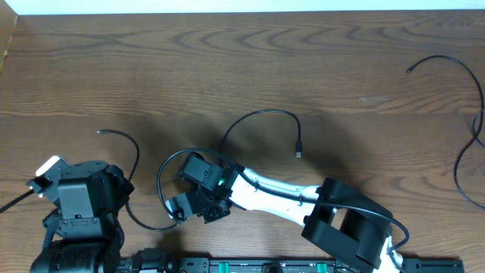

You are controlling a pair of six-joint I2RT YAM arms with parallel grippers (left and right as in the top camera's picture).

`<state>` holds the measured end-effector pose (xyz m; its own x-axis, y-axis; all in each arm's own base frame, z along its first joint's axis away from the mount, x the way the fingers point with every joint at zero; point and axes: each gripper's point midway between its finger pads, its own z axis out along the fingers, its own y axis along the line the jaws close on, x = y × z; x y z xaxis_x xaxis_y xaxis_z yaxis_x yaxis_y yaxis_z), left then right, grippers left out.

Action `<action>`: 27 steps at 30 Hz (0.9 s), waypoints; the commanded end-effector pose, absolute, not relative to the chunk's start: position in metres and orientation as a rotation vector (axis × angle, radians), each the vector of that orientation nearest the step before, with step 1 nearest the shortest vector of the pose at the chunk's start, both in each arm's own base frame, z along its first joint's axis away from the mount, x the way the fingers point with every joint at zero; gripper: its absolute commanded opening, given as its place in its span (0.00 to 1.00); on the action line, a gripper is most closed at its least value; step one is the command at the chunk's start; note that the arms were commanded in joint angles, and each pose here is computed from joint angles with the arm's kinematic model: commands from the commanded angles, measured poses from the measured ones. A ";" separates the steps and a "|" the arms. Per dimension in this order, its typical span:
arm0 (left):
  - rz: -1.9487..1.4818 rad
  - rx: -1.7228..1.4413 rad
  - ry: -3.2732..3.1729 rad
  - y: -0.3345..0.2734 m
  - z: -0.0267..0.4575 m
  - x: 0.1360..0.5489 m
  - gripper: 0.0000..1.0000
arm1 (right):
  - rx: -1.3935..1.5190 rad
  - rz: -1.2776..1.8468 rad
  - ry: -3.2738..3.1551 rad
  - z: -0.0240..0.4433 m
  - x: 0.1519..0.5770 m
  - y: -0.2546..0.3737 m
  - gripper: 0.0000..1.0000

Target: Untangle cables

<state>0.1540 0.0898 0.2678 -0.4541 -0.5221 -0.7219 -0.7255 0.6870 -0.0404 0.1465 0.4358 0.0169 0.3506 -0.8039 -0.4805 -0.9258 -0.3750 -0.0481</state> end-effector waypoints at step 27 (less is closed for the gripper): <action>0.379 -0.942 2.173 0.092 0.269 0.150 0.91 | -2.342 0.548 1.631 -0.007 0.142 0.420 0.29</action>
